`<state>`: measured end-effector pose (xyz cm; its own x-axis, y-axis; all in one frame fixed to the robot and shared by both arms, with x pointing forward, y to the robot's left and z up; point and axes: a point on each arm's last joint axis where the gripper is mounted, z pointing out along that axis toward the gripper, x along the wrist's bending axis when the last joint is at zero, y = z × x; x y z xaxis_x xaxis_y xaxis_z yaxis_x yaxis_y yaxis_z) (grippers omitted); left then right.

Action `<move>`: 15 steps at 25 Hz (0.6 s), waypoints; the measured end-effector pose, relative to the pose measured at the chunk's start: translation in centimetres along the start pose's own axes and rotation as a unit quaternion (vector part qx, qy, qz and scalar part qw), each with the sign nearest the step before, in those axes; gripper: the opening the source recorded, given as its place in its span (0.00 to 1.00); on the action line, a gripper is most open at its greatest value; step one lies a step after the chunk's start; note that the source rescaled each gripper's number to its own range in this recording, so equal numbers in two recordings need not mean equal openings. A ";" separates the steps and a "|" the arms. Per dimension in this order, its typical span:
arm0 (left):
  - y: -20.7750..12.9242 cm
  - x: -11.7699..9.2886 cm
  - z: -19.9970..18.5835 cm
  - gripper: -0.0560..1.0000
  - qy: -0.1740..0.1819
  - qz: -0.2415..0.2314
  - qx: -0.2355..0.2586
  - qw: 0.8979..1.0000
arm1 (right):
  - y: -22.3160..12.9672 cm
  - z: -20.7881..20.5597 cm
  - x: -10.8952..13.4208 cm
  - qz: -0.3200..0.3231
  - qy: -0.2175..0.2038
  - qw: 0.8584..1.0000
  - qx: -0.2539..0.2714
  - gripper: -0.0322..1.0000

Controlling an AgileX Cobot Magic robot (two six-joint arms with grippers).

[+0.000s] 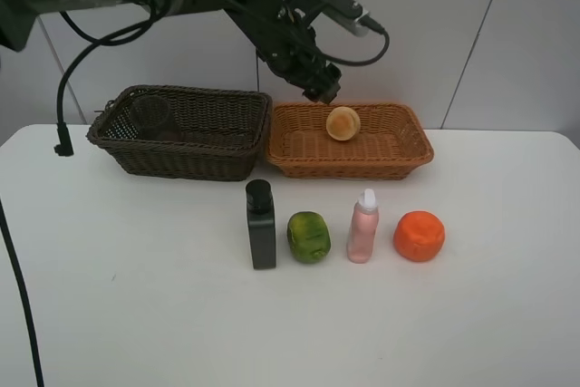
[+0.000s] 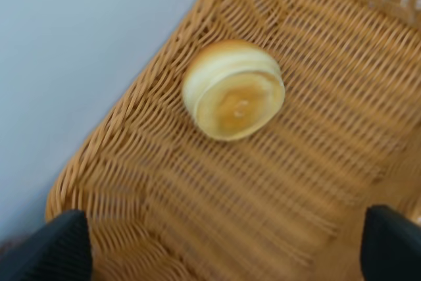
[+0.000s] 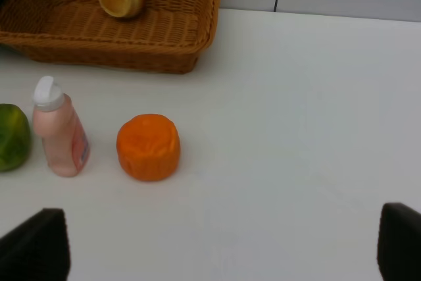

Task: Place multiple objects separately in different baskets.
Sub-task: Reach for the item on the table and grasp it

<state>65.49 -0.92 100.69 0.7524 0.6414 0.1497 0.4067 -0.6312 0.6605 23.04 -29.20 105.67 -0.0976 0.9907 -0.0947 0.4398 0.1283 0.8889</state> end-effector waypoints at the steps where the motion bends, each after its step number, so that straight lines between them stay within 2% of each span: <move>1: 0.3 0.0 -1.1 0.99 -0.003 -0.023 0.008 1.000 | 0.0 0.0 0.0 0.000 0.000 1.000 0.000 1.00; 5: 1.2 0.0 -5.3 0.99 -0.010 -0.111 0.029 0.993 | 0.0 0.0 0.0 0.000 0.000 1.000 0.000 1.00; 7: 1.3 -0.1 -6.9 0.99 -0.013 -0.156 0.049 0.986 | 0.0 0.0 0.0 0.000 0.000 1.000 0.000 1.00; 11: 0.9 -0.7 -9.7 0.99 -0.015 -0.223 0.111 0.968 | 0.0 0.0 0.0 0.000 0.000 1.000 0.000 1.00; 15: 0.3 -1.9 -10.4 0.99 -0.012 -0.268 0.168 0.949 | 0.0 0.0 0.0 0.000 0.000 1.000 0.000 1.00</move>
<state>58.77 2.19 108.20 0.4013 0.9017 -0.1610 0.8732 -0.3236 0.3643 23.04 -29.20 105.67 -0.0976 0.9907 -0.0947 0.4398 0.1283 0.8889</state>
